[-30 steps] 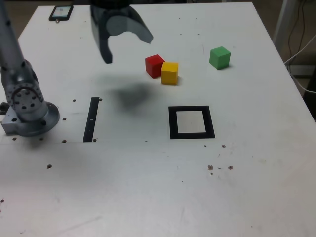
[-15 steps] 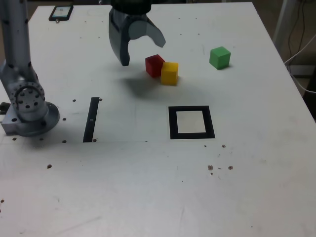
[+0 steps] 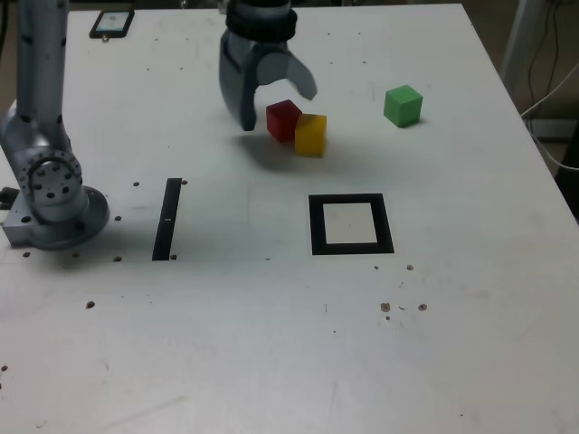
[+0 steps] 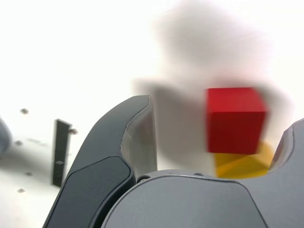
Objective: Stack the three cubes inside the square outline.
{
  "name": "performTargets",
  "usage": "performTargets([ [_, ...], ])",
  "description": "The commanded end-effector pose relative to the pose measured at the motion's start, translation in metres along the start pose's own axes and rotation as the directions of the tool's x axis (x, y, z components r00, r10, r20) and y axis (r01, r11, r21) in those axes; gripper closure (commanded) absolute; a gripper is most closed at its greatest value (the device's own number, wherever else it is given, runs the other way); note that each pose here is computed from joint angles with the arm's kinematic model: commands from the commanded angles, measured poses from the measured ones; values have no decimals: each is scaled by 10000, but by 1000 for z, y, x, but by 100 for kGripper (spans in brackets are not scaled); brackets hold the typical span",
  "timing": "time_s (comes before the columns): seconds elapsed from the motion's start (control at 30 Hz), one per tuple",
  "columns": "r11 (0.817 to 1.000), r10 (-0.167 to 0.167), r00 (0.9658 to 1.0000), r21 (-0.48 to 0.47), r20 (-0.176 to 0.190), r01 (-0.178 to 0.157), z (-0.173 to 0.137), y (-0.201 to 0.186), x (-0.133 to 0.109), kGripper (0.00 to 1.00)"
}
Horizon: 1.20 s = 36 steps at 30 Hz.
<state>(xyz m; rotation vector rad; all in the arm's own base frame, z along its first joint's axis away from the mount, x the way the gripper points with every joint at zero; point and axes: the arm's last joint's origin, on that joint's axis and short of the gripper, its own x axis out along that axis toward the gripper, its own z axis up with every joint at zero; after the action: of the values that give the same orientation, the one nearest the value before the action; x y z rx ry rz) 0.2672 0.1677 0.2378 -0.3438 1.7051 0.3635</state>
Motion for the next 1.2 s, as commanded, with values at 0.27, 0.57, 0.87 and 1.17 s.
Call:
performTargets([
  [0.27, 9993, 268, 9992, -246, -296, -275, 15, 0, 10, 10],
  [0.57, 9992, 340, 9978, -174, -563, -351, 23, -5, 18, 17],
  [0.87, 9993, 351, 9982, -146, -484, -358, 27, -8, 18, 25],
  [1.17, 9992, 298, 9988, -237, -391, -307, 31, -9, 19, 33],
])
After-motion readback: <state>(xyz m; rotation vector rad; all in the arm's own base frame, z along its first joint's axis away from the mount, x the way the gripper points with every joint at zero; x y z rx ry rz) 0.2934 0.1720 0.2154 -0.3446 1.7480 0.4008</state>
